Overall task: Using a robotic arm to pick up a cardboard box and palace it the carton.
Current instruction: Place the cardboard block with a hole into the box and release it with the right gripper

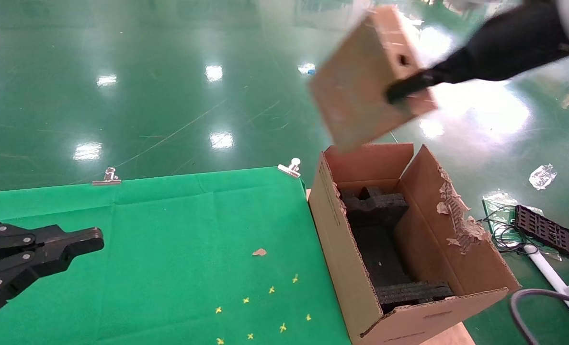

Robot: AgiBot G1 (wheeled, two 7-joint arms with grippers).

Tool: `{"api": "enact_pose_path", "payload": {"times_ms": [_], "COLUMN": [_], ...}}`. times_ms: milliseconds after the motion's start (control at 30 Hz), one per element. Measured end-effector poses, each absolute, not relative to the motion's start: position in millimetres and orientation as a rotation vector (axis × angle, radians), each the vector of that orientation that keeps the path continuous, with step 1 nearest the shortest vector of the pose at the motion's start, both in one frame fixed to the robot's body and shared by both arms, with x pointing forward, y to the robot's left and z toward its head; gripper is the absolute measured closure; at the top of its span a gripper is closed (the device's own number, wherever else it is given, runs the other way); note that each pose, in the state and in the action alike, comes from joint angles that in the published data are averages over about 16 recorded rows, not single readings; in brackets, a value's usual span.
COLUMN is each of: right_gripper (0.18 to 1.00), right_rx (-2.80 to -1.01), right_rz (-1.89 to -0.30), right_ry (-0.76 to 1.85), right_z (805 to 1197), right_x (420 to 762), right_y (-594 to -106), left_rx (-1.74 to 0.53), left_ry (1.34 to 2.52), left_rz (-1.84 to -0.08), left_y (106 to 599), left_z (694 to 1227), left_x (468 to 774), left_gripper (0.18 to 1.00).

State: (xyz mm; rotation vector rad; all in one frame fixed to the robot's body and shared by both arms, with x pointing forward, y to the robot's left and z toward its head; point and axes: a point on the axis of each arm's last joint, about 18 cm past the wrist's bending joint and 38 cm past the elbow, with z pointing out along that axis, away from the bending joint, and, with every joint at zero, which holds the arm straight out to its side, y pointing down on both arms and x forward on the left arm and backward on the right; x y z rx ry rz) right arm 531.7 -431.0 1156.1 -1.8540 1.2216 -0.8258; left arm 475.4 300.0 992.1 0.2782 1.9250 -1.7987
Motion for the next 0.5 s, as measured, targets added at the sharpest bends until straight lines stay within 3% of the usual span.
{"api": "enact_pose_path", "payload": {"times_ms": [500], "right_gripper": [0.851], "right_rx": [-1.809], "right_rz": [-0.777], "right_ry": [1.576], "right_z": [1090], "right_x": [520], "right_y": [-512], "left_rx": [0.278], "left_ry": [1.925], "left_rz": [-1.799], "left_y": [300], "left_z": [992], "left_x": [475], "left_gripper": [0.986]}}
